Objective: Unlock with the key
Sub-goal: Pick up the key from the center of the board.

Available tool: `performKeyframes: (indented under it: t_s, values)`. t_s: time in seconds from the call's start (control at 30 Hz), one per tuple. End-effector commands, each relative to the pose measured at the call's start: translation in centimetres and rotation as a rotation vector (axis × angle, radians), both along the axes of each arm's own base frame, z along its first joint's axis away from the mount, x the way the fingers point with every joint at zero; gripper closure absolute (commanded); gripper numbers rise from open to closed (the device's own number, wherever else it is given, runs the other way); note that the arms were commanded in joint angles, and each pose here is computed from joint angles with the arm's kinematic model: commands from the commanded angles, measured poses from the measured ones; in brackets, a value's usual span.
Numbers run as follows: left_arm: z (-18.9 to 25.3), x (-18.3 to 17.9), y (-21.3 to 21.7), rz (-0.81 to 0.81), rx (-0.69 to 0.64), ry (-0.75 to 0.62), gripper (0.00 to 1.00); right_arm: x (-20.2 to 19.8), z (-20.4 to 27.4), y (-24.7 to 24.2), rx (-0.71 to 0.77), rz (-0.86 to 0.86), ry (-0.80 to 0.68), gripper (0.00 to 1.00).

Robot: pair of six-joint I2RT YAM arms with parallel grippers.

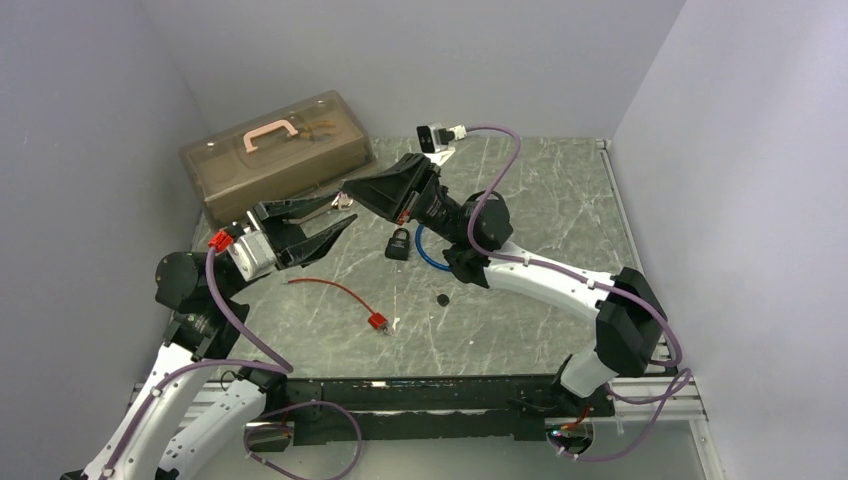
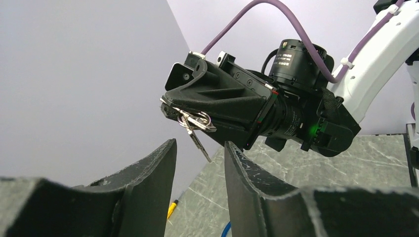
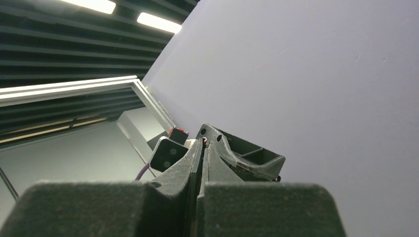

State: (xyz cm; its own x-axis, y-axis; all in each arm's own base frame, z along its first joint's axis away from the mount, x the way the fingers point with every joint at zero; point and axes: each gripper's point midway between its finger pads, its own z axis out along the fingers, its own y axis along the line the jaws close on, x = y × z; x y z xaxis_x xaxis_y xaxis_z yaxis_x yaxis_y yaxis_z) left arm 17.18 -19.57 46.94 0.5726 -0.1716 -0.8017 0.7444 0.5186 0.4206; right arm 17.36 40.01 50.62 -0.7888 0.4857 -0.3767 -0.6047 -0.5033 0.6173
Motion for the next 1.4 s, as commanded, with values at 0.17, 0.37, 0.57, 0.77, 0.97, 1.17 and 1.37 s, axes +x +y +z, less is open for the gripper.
performKeyframes:
  t_s: [0.17,0.37,0.57,0.77,0.97,1.17,1.37]
  values:
    - [1.4,0.6,0.8,0.061,-0.034,-0.036,0.56,-1.9,3.6,-1.4,0.105,0.016,-0.095,1.00]
    - [1.7,1.3,1.2,0.094,-0.048,-0.027,0.55,-2.1,3.6,-1.2,0.108,0.034,-0.098,1.00]
    - [1.8,0.2,0.4,0.007,-0.048,-0.004,0.49,-2.0,3.3,-1.1,0.112,0.038,-0.096,1.00]
    - [1.9,-0.5,0.3,-0.017,-0.045,-0.004,0.59,-2.1,3.3,-1.1,0.109,0.028,-0.106,1.00]
    - [1.9,-0.7,0.4,-0.021,-0.054,0.004,0.65,-2.3,3.2,-1.0,0.110,0.030,-0.110,1.00]
    - [2.6,-0.7,0.8,-0.020,-0.100,0.033,0.69,-2.3,2.8,-0.6,0.100,0.032,-0.106,1.00]
    - [2.7,-0.6,1.3,-0.001,-0.125,0.054,0.91,-2.4,2.9,-0.5,0.101,0.033,-0.108,1.00]
